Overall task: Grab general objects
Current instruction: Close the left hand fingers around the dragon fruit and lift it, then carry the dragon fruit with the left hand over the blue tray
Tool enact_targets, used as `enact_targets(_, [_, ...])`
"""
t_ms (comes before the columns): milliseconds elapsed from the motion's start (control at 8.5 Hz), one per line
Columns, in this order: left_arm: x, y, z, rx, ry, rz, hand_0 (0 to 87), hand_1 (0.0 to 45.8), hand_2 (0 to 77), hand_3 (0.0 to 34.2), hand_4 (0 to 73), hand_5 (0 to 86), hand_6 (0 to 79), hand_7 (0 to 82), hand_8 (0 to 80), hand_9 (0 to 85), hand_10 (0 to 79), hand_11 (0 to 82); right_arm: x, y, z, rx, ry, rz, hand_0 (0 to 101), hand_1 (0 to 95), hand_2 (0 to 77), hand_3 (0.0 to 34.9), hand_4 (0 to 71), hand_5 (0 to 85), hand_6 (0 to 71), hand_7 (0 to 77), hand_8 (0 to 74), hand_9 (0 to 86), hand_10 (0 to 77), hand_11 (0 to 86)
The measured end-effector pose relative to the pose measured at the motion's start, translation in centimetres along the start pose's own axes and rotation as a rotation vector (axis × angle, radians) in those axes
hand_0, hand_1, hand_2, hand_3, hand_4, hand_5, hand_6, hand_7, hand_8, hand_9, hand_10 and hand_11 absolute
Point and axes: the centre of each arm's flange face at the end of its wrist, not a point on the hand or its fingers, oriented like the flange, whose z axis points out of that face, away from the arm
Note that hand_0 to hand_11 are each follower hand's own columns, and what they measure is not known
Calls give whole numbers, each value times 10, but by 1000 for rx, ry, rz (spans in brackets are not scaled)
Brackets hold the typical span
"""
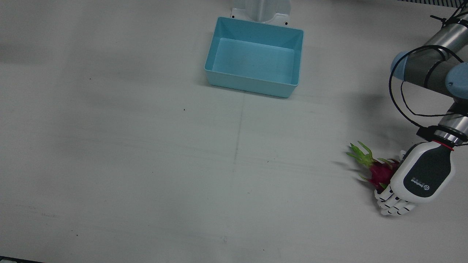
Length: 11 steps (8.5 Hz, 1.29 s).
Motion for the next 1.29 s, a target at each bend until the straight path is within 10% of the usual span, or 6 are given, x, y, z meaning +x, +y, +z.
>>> enact_targets(235, [0,-1,-1,8,-5,1,562,0,5,0,224,496,398,485,436,420,398,480,0,0,0,0,0,0,0,404,774,0,0,0,0,0,0,5,0,0])
enact_targets(353, [3,-2,-1,11,-1,0,556,0,11,0,245,496,436,496,480,442,480,567,0,0,0,0,0,0,0,404,774,0,0,0,0,0,0,5,0,0])
enact_targets(824, [114,-6,-10,-38,126,-30,702,0,16,0,256,502,458,496,507,442,545,633,0,1,0,0,0,0,0,404,774,0,0,0,0,0,0,11,0,5])
enact_targets(1294, [261,45,10,-405,311,-194,814,0,16,0,289,502,480,496,513,442,698,785,0,1,0,0,0,0,0,404,774,0,0,5,0,0,0,5,0,5])
